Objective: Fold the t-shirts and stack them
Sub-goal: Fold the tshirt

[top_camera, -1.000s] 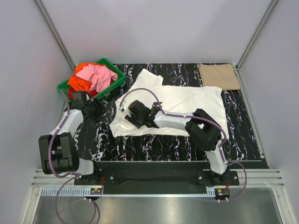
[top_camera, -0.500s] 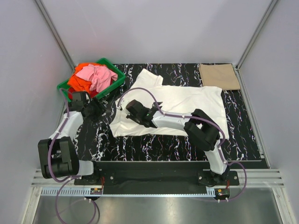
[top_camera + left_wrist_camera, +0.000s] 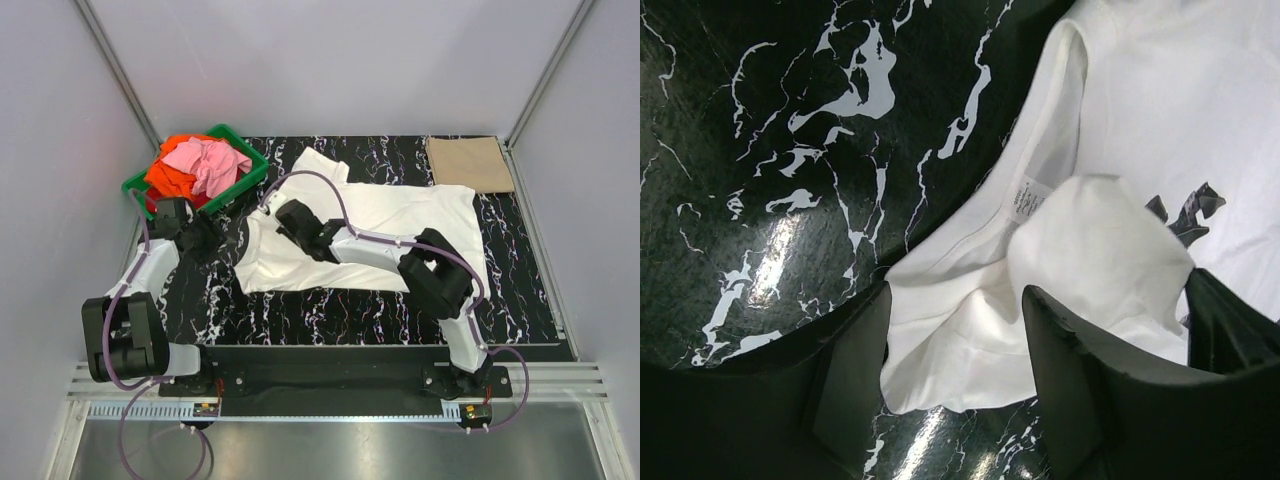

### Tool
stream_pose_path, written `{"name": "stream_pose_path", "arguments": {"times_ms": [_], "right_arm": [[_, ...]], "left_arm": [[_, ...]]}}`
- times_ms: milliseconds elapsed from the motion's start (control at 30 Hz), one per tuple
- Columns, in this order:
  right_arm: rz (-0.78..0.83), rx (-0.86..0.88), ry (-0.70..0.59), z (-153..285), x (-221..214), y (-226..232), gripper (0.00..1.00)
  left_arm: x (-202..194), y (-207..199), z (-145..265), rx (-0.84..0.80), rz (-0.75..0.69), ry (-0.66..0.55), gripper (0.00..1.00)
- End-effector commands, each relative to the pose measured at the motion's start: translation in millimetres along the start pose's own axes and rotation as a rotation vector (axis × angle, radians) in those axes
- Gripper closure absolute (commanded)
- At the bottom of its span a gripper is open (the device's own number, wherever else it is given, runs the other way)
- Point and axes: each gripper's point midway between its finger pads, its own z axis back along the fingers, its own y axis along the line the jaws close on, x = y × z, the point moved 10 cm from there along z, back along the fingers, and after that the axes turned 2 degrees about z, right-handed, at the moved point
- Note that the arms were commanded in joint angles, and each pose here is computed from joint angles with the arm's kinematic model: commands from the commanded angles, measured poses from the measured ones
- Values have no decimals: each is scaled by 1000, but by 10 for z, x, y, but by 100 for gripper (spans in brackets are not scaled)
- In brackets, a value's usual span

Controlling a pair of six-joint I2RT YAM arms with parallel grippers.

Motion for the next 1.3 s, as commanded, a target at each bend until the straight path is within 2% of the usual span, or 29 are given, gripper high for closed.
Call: {"name": "stream_pose_path", "arguments": {"times_ms": [0, 467, 700, 900, 1267], "right_arm": [[-131, -97, -53, -45, 135, -300, 100], [-281, -116, -16, -214, -95, -570, 100], [-340, -58, -15, -228, -134, -542, 100], [-432, -75, 2, -220, -233, -654, 100], [-498, -72, 13, -177, -332, -634, 100]], "left_arm": [[1, 37, -17, 31, -17, -22, 40], [-130, 56, -17, 71, -60, -3, 43], [-417, 36, 74, 56, -94, 29, 47], [-666, -9, 198, 53, -141, 16, 49], [-949, -95, 209, 37, -181, 64, 53]]}}
